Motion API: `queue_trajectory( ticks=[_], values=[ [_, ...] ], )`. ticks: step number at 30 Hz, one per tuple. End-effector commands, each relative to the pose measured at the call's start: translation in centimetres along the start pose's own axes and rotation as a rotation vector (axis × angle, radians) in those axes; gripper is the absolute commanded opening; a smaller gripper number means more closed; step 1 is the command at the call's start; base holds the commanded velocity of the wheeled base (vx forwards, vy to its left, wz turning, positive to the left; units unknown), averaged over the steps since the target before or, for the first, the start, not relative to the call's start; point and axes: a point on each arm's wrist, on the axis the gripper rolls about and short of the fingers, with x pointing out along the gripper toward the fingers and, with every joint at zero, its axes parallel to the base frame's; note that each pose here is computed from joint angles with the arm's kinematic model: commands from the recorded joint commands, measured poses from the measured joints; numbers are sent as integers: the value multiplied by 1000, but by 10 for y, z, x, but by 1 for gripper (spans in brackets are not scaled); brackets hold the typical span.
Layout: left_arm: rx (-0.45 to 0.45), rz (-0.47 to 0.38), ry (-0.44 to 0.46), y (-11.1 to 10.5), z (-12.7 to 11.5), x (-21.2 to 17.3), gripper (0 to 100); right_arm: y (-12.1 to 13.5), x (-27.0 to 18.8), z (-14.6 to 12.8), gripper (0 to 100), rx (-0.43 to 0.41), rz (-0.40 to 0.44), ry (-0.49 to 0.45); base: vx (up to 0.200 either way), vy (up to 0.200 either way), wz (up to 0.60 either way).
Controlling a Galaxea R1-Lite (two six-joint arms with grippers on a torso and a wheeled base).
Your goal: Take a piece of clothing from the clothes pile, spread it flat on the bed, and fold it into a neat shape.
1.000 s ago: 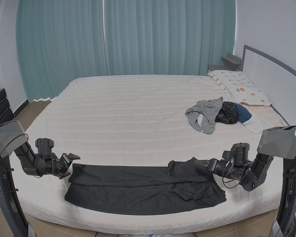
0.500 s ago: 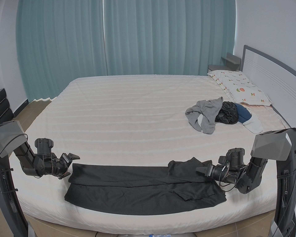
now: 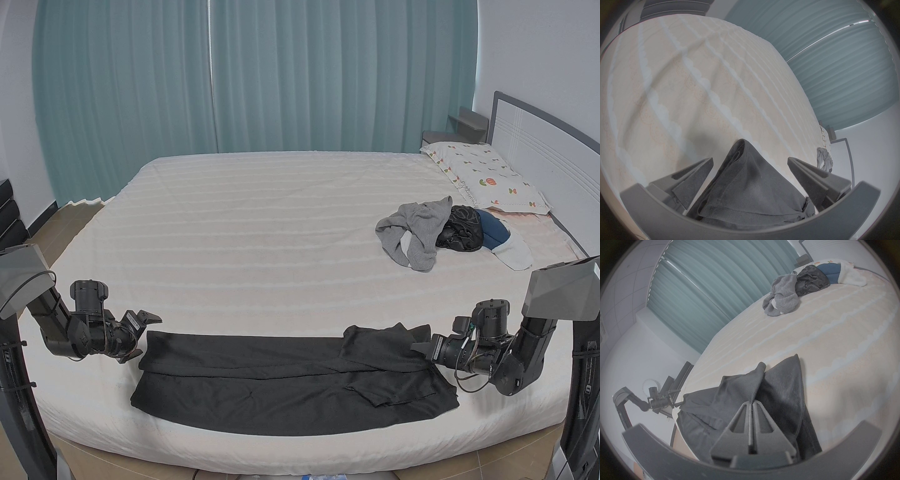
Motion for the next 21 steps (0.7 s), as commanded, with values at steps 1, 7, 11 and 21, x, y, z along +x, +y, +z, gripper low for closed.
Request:
queue_trajectory(
  ticks=[1,7,11,21],
  values=[
    [0,-1,-2,0,0,-1,100,1,-12,-2,0,-6,3,-4,0,0,0],
    [-5,3,2,1,-3,-4,100,-6,-14,-3,0,10,-15,-3,0,0,0],
    [-9,2,-1,1,-1,-6,100,-9,-15,-4,0,17,-22,-1,0,0,0],
    [-2,-3,-17,-4,-11,-42,100,-1,-21,4,100,67,-16,-31,0,0,0]
  ],
)
